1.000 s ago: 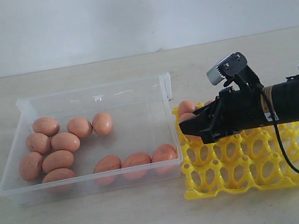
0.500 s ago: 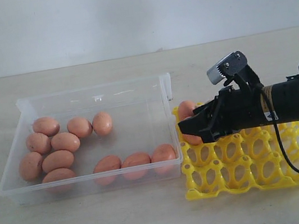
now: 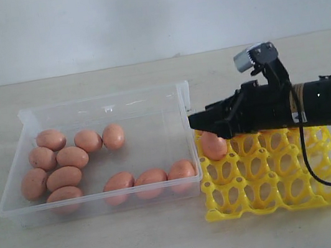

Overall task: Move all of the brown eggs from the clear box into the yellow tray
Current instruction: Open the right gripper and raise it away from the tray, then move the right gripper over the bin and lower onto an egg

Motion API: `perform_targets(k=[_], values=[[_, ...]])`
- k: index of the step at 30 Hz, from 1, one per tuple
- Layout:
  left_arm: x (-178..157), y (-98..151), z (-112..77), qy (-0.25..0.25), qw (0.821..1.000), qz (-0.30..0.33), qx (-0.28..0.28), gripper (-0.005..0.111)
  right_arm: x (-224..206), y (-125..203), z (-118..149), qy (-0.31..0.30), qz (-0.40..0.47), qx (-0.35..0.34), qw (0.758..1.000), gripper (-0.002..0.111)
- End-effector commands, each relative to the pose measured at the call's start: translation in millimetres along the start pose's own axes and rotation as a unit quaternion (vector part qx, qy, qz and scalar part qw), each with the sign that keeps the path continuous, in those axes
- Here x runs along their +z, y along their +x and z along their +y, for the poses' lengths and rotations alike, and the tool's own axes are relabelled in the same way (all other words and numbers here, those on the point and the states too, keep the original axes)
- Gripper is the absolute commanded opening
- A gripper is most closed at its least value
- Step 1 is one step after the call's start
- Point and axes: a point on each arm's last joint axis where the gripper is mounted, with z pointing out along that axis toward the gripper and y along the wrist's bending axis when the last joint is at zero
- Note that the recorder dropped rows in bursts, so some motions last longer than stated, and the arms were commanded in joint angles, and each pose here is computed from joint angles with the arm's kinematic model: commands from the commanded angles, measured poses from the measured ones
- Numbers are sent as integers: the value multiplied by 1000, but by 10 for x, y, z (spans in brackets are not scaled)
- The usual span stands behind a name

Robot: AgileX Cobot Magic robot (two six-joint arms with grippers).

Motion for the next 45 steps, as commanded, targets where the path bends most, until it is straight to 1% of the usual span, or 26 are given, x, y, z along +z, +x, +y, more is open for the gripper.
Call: perform_targets(k=[1, 3, 6, 7, 9, 10, 12, 13, 14, 15, 16, 17, 18, 19, 20, 22, 23, 25, 27, 29, 31, 34, 37, 42, 43, 45], values=[[-4, -10, -3, 3, 1000, -3, -7, 22, -180, -457, 314, -45, -76, -47, 995, 20], [-4, -10, -3, 3, 1000, -3, -7, 22, -229, -652, 479, -60, -88, -86, 991, 0], [-4, -10, -3, 3, 1000, -3, -7, 22, -246, -992, 815, -57, -103, -147, 982, 0], [-4, -10, -3, 3, 1000, -3, -7, 22, -246, -1133, 928, -37, -106, -170, 979, 0], [-4, -10, -3, 3, 1000, -3, -7, 22, -201, -1285, 1116, -2, -97, -203, 974, 0], [-4, -10, -3, 3, 1000, -3, -7, 22, -144, -1369, 1201, 42, -78, -229, 969, 0], [-4, -10, -3, 3, 1000, -3, -7, 22, -98, -1468, 1286, 129, -45, -267, 954, 0], [-4, -10, -3, 3, 1000, -3, -7, 22, -71, -1515, 1315, 215, -16, -282, 935, 0], [-4, -10, -3, 3, 1000, -3, -7, 22, -62, -1539, 1320, 275, 7, -293, 916, 0], [-4, -10, -3, 3, 1000, -3, -7, 22, -60, -1557, 1313, 345, 44, -306, 886, 0], [-4, -10, -3, 3, 1000, -3, -7, 22, -52, -1561, 1294, 399, 91, -317, 855, 0], [-4, -10, -3, 3, 1000, -3, -7, 22, -66, -1581, 1263, 437, 137, -316, 831, 0], [-4, -10, -3, 3, 1000, -3, -7, 22, -46, -1567, 1232, 447, 203, -311, 814, 0], [-4, -10, -3, 3, 1000, -3, -7, 22, -12, -1540, 1212, 435, 271, -296, 806, 0], [-4, -10, -3, 3, 1000, -3, -7, 22, 39, -1508, 1195, 409, 325, -285, 803, 0], [-4, -10, -3, 3, 1000, -3, -7, 22, 151, -1496, 1245, 323, 396, -218, 831, 0], [-4, -10, -3, 3, 1000, -3, -7, 22, 214, -1495, 1302, 273, 409, -185, 851, 0], [-4, -10, -3, 3, 1000, -3, -7, 22, 363, -1564, 1422, 190, 401, -126, 887, 0], [-4, -10, -3, 3, 1000, -3, -7, 22, 523, -1647, 1527, 143, 369, -88, 914, 0], [-4, -10, -3, 3, 1000, -3, -7, 22, 722, -1689, 1572, 104, 333, -56, 935, 0], [-4, -10, -3, 3, 1000, -3, -7, 22, 933, -1665, 1529, 95, 305, -37, 947, 0], [-4, -10, -3, 3, 1000, -3, -7, 22, 1218, -1528, 1360, 126, 284, -3, 951, 0], [-4, -10, -3, 3, 1000, -3, -7, 22, 1444, -1271, 1150, 168, 307, 13, 937, 0], [-4, -10, -3, 3, 1000, -3, -7, 22, 1660, -951, 999, 169, 350, 16, 921, 0], [-4, -10, -3, 3, 1000, -3, -7, 22, 1689, -920, 980, 167, 351, 9, 921, 2], [-4, -10, -3, 3, 1000, -3, -7, 22, 1730, -888, 956, 162, 349, -4, 923, 9]])
